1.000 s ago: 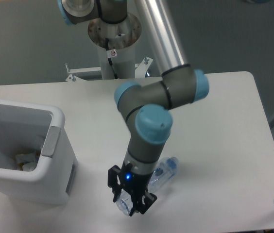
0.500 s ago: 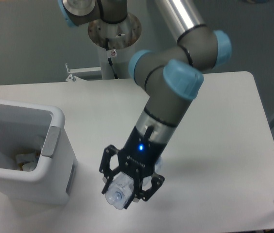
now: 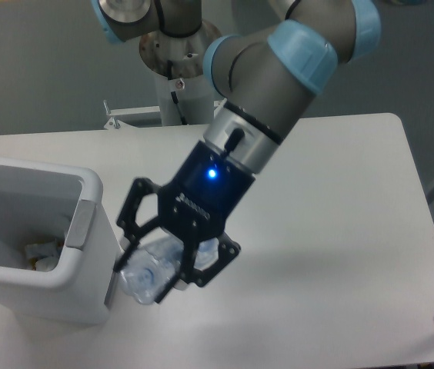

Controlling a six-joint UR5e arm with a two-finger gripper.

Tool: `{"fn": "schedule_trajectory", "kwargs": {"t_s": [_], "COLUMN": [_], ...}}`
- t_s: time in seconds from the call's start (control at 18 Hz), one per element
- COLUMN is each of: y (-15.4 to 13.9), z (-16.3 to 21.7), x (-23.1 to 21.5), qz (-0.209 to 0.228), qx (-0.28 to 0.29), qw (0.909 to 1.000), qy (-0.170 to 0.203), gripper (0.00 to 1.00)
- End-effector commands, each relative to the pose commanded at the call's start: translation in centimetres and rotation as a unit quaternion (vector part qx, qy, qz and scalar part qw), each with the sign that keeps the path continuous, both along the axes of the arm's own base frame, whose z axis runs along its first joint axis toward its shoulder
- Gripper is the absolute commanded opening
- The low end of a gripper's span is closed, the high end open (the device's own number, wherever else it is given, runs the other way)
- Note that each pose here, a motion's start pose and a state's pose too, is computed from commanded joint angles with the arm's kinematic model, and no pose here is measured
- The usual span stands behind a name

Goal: Place the trash in the trash can
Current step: 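Lift the bottle and carry it over the trash bin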

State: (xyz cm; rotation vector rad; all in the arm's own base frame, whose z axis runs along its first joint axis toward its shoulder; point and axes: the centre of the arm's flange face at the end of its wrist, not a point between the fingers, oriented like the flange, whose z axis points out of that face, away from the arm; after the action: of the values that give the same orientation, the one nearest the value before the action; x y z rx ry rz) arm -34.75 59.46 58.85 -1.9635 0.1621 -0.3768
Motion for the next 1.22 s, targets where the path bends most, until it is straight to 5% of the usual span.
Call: {"fn": "schedule_trajectory", "kwargs": {"t_s": [0.61, 1.22], "y": [-0.9, 2.9], "z": [6.3, 2.6], "x": [7.2, 14.1], "qz": [-0.099, -0.159], "qx": [0.086, 0.069], "qw": [0.9912, 0.9841], "qy": [-0.023, -0.041], "gripper": [0.36, 0.36]}}
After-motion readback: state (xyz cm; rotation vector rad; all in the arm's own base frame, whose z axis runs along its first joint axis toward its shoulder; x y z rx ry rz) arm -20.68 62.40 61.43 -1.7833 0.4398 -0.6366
